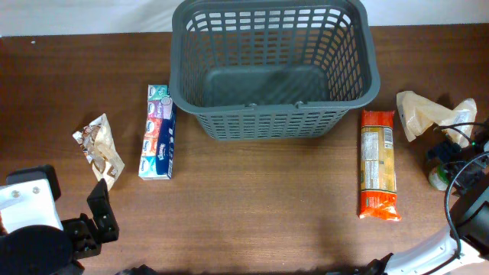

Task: Pack container
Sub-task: 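Lower the right gripper onto the green-capped jar and grasp it, then lift the jar with the right gripper and lower it into the basket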

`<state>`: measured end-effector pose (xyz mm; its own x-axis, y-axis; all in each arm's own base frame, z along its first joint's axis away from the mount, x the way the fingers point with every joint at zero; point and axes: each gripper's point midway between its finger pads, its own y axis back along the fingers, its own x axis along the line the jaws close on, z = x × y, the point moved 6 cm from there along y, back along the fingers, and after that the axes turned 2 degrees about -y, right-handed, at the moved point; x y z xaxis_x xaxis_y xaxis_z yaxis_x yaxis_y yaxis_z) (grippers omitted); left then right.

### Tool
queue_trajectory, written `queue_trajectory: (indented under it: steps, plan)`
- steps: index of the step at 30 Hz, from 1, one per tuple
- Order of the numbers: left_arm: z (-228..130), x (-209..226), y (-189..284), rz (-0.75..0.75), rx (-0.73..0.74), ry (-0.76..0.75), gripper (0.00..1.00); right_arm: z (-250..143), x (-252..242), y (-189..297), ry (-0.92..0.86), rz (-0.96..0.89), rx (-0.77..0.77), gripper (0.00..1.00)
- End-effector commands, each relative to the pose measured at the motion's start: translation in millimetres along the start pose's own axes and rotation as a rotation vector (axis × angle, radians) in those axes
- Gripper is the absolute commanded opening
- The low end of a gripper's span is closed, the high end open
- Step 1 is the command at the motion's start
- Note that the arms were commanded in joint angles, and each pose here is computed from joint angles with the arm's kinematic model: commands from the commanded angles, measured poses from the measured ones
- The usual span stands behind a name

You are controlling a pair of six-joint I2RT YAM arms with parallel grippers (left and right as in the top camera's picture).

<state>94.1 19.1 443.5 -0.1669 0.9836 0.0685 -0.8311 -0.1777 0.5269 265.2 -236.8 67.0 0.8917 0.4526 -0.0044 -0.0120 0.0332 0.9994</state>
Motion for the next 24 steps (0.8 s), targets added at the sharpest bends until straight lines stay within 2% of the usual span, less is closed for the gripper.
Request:
queue_trajectory:
  steps: [1,4,5,7,11,14,20,24]
  plan:
    - [0,0,-1,0.003,0.005,-0.012,1.0,-2,-2,-11,-0.006,-0.012,0.027,0.99]
    - [-1,0,-1,0.003,0.005,-0.012,1.0,-2,-2,-11,-0.006,-0.012,0.026,1.0]
    - [-1,0,-1,0.003,0.005,-0.012,1.0,-2,-2,-11,-0.006,-0.012,0.027,0.75]
    - [-1,0,-1,0.003,0.005,-0.012,1.0,-2,-2,-11,-0.006,-0.012,0.026,0.55]
    - [-1,0,-1,0.003,0.005,-0.012,0.99,-2,-2,-11,-0.006,-0.013,0.027,0.3]
    - [-1,0,-1,0.003,0.005,-0.012,1.0,-1,-2,-9,-0.006,-0.012,0.027,0.04]
    - [0,0,-1,0.003,0.005,-0.012,1.0,20,6,26,-0.007,0.002,-0.009,0.04]
    - [-1,0,-1,0.003,0.005,-0.012,1.0,53,20,107,-0.011,0.066,-0.112,0.04]
